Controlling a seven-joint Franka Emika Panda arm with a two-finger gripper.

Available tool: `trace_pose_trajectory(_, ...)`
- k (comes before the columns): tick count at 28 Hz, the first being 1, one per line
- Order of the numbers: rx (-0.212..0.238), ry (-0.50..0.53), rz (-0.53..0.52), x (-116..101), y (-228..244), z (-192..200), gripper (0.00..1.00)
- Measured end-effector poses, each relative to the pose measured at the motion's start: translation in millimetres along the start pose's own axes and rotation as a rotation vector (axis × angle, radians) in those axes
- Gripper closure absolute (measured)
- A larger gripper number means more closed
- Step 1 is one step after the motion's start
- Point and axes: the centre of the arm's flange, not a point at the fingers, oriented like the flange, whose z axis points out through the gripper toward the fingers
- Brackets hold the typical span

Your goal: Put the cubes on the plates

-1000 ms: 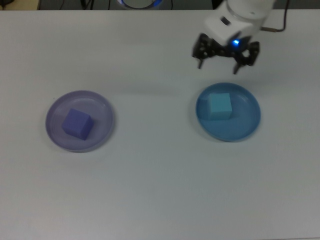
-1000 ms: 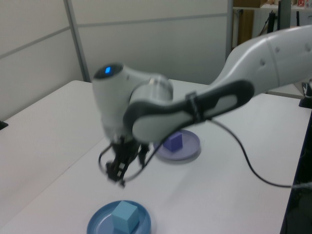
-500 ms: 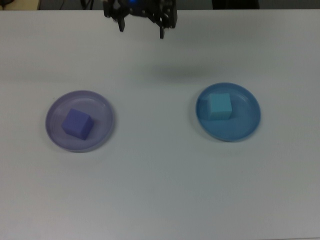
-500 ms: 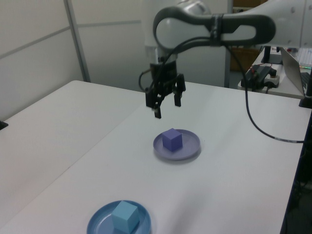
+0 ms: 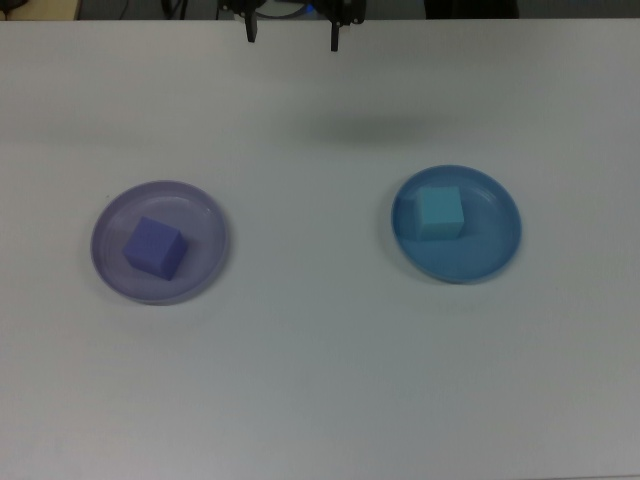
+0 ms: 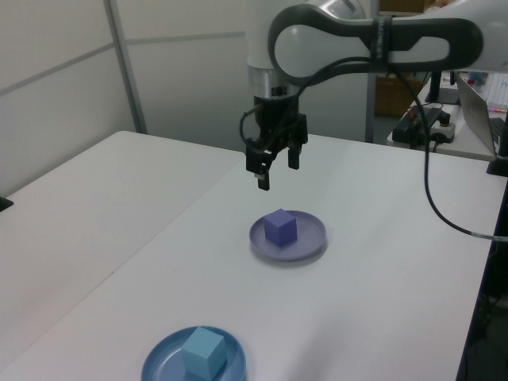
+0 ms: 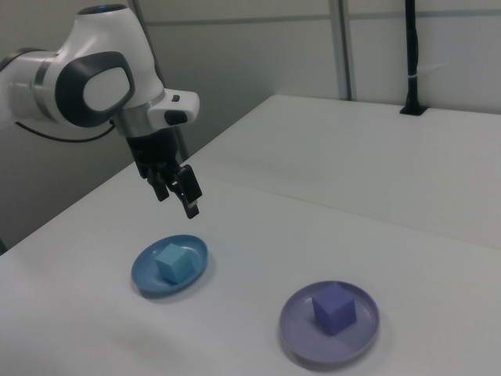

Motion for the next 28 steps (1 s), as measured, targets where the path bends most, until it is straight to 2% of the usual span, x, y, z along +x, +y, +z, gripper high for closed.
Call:
trace_pose_trajectory(11,-0.005,0.02,-0.062,1.5,40.8,-8.7,0.0)
trace_pose_trajectory(21,-0.014,-0.04,-0.159,-5.1,40.3,-3.3,0.0)
trace_pose_trajectory(28,-0.032,-0.032,-0.171,-4.8,41.7,-6.8,0.0)
